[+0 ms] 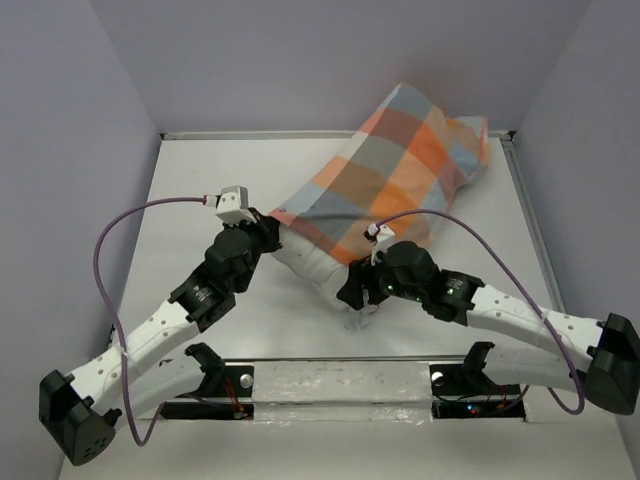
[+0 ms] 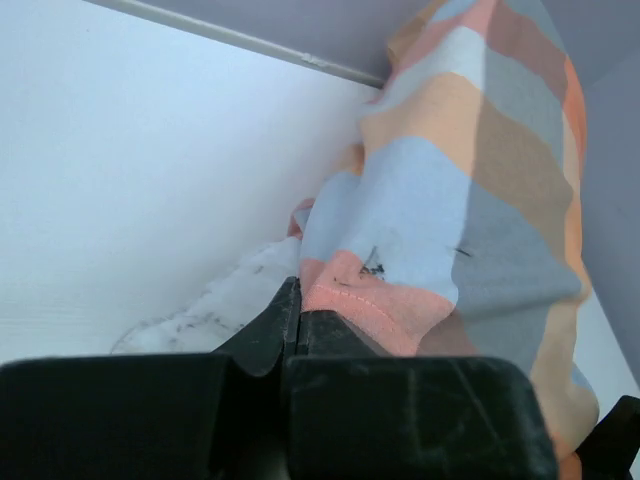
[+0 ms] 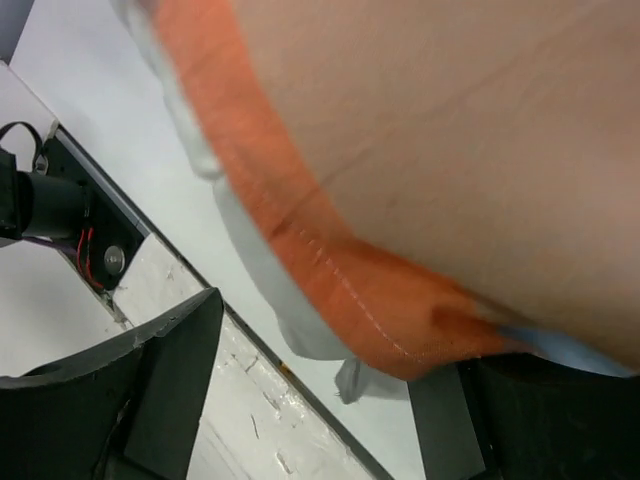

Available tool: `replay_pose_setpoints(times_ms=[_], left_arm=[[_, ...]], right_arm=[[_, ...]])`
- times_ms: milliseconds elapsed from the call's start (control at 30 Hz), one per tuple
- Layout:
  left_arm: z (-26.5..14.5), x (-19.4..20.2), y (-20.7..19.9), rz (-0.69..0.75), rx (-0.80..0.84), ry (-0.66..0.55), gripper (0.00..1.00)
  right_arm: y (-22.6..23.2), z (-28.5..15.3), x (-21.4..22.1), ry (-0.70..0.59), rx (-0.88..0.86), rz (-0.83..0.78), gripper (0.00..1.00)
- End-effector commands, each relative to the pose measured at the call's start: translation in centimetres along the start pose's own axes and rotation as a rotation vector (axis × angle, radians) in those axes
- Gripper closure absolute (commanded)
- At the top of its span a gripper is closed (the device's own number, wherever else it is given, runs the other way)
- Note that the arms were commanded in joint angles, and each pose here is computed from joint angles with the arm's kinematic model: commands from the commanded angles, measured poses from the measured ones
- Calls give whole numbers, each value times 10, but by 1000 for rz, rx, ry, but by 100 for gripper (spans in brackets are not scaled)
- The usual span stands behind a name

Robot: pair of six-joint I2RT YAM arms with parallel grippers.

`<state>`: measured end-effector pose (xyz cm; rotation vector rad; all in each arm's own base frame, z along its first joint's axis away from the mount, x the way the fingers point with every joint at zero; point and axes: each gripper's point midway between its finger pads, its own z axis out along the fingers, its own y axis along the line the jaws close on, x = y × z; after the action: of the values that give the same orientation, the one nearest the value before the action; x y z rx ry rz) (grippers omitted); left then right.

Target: Put the pillow into the pillowcase

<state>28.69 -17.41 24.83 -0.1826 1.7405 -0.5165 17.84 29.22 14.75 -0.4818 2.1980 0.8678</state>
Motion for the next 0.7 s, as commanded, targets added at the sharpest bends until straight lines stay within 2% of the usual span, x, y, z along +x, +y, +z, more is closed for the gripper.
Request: replay_pose_setpoints(times_ms=[0,133,167,200,267,367,467,500,567,600,633,667], left_arm=[[-11,1,15,4,-51,0,100],[-15,1,21,6,-70,-1,100],[-19,-2,24,0,-76,-12,100],[-22,5,31,0,-91,-2,100],[-30,3,37,-21,-95,-25,100],[-41,9,52,-56,-121,-35,100],[-48,17,60,-99,-120,-44,100],[-49,23,63,-102,-123,-37,100],[-50,27,65,-112,-121,-32,100],[-51,27,66,-111,-125,-31,100],[-52,28,72,-104,-148,-35,100],[-53,25,75,-103,-163,-46,100]], right_arm=[[0,-33,-24,-59,31,-64,25],[-7,-53,3,-31,12,8,28],[-5,-65,3,-61,-6,24,29],[-8,-70,8,-61,-3,48,33],[-24,-78,26,-50,59,138,45],[-27,-88,40,-34,49,200,57],[-48,-87,52,-3,171,241,83],[-55,-82,61,40,222,260,87],[-75,-83,60,13,351,301,86],[-81,-84,61,6,385,316,81],[-87,-87,62,-6,422,350,67],[-90,-91,59,-39,434,368,62]])
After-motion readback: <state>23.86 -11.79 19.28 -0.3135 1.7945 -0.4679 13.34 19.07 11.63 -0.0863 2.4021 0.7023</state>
